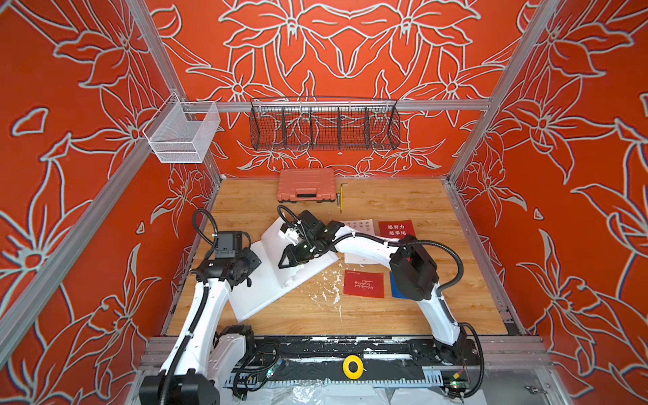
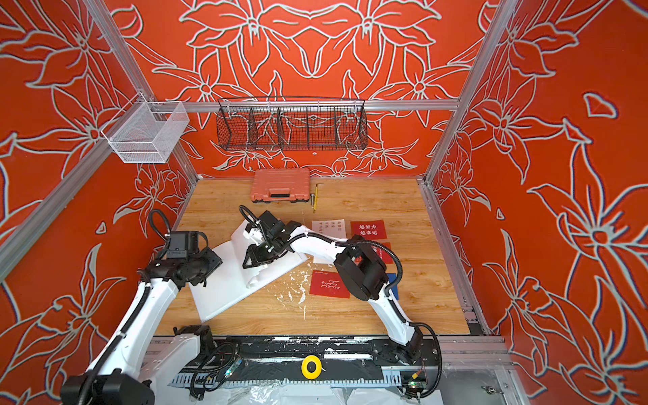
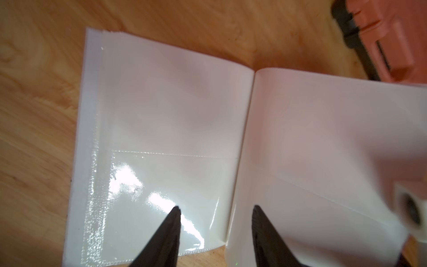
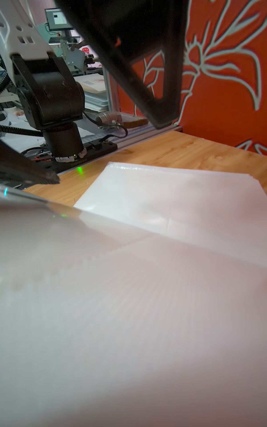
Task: Place the photos into the photo albums
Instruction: Turn the page of the photo album at the center of the board.
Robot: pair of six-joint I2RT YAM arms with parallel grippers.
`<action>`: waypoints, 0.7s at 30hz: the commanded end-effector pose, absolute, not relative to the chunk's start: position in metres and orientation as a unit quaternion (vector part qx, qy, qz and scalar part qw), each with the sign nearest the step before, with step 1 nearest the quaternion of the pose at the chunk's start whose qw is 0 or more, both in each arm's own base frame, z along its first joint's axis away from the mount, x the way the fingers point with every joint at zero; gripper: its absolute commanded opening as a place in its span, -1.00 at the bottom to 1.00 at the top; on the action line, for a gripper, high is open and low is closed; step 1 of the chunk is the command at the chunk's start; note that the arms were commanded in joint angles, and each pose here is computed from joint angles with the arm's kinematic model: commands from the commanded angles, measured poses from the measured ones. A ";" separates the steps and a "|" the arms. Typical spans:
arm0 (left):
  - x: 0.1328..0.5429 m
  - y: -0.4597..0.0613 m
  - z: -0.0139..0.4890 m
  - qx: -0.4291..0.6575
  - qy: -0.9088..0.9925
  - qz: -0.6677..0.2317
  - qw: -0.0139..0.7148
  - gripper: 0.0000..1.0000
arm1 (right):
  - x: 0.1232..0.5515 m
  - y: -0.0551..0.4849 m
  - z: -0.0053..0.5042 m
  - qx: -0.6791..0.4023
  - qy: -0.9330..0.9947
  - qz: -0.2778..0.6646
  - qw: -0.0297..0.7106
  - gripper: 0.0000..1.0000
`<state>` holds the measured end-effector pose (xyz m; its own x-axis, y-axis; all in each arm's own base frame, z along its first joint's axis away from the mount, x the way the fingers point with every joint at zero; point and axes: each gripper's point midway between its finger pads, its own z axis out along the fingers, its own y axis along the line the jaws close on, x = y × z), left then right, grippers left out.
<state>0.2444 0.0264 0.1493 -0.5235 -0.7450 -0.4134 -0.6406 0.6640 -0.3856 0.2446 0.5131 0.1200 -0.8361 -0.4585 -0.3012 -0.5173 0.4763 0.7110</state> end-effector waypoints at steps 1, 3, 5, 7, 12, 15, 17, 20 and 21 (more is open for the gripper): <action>0.233 0.039 0.178 -0.399 0.863 -0.058 0.303 -0.02 | 0.220 0.534 0.129 -0.303 0.844 0.443 0.017 -0.20; 0.232 0.042 0.194 -0.396 0.860 -0.052 0.316 -0.01 | 0.210 0.542 0.128 -0.312 0.840 0.444 0.009 -0.15; 0.230 0.045 0.208 -0.395 0.856 -0.047 0.329 -0.02 | 0.197 0.551 0.126 -0.323 0.835 0.444 0.000 -0.08; 0.228 0.047 0.216 -0.395 0.852 -0.044 0.340 -0.02 | 0.185 0.557 0.126 -0.335 0.830 0.447 -0.009 0.00; 0.224 0.050 0.220 -0.400 0.848 -0.040 0.345 -0.01 | 0.163 0.563 0.123 -0.353 0.819 0.451 -0.032 0.17; 0.224 0.052 0.213 -0.405 0.849 -0.037 0.338 -0.01 | 0.159 0.556 0.128 -0.359 0.817 0.451 -0.030 0.27; 0.223 0.054 0.203 -0.409 0.851 -0.031 0.327 -0.01 | 0.159 0.549 0.135 -0.361 0.813 0.457 -0.024 0.36; 0.222 0.056 0.182 -0.417 0.858 -0.022 0.298 0.01 | 0.160 0.540 0.146 -0.357 0.806 0.472 -0.021 0.45; 0.223 0.055 0.174 -0.417 0.862 -0.021 0.287 0.02 | 0.163 0.536 0.148 -0.353 0.807 0.472 -0.017 0.46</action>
